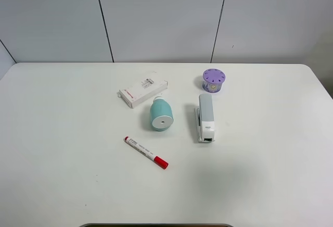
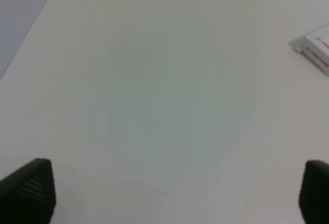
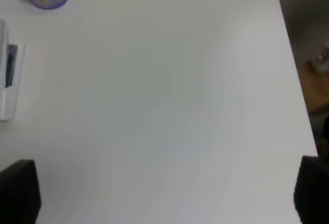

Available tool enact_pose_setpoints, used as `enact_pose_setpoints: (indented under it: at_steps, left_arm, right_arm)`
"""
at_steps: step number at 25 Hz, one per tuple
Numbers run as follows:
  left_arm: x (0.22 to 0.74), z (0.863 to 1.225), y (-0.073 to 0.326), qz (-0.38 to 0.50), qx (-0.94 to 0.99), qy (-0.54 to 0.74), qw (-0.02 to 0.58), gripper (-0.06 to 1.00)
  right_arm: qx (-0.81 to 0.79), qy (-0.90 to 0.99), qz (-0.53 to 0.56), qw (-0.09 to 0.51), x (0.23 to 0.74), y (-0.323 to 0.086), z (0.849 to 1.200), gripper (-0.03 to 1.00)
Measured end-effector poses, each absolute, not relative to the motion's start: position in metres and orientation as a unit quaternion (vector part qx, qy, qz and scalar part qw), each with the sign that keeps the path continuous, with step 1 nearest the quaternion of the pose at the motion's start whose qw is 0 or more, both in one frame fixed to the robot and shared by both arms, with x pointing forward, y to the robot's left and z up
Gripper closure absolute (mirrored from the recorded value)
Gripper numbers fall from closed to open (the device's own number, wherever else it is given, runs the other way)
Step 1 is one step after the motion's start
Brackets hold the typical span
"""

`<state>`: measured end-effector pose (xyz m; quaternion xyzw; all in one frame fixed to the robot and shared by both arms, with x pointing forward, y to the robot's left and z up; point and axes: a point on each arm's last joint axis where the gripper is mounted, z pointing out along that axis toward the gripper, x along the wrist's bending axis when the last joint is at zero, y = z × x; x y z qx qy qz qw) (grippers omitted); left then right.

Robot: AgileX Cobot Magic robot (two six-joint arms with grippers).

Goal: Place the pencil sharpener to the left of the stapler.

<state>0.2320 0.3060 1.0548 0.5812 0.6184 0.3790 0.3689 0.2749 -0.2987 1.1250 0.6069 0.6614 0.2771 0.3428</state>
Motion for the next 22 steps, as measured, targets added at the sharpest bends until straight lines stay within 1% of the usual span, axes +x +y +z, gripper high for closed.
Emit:
enact_pose_setpoints:
  at_steps: [5, 10, 16, 22]
  left_arm:
    - [0.232, 1.055, 0.306, 0.379, 0.581, 0.618, 0.369, -0.01]
    - [0.232, 1.055, 0.306, 0.379, 0.581, 0.618, 0.369, -0.01]
    - [0.232, 1.055, 0.306, 0.379, 0.581, 0.618, 0.369, -0.01]
    - [0.232, 1.055, 0.306, 0.379, 0.581, 0.618, 0.369, -0.01]
  right_arm:
    - [0.585, 0.658, 0.298, 0.368, 0.248, -0.295, 1.108, -0.02]
    - [0.567, 0.655, 0.321, 0.383, 0.235, -0.291, 1.082, -0.02]
    - [0.557, 0.647, 0.364, 0.372, 0.231, -0.284, 1.056, -0.02]
    - [0.558, 0.648, 0.366, 0.367, 0.233, -0.284, 1.053, -0.02]
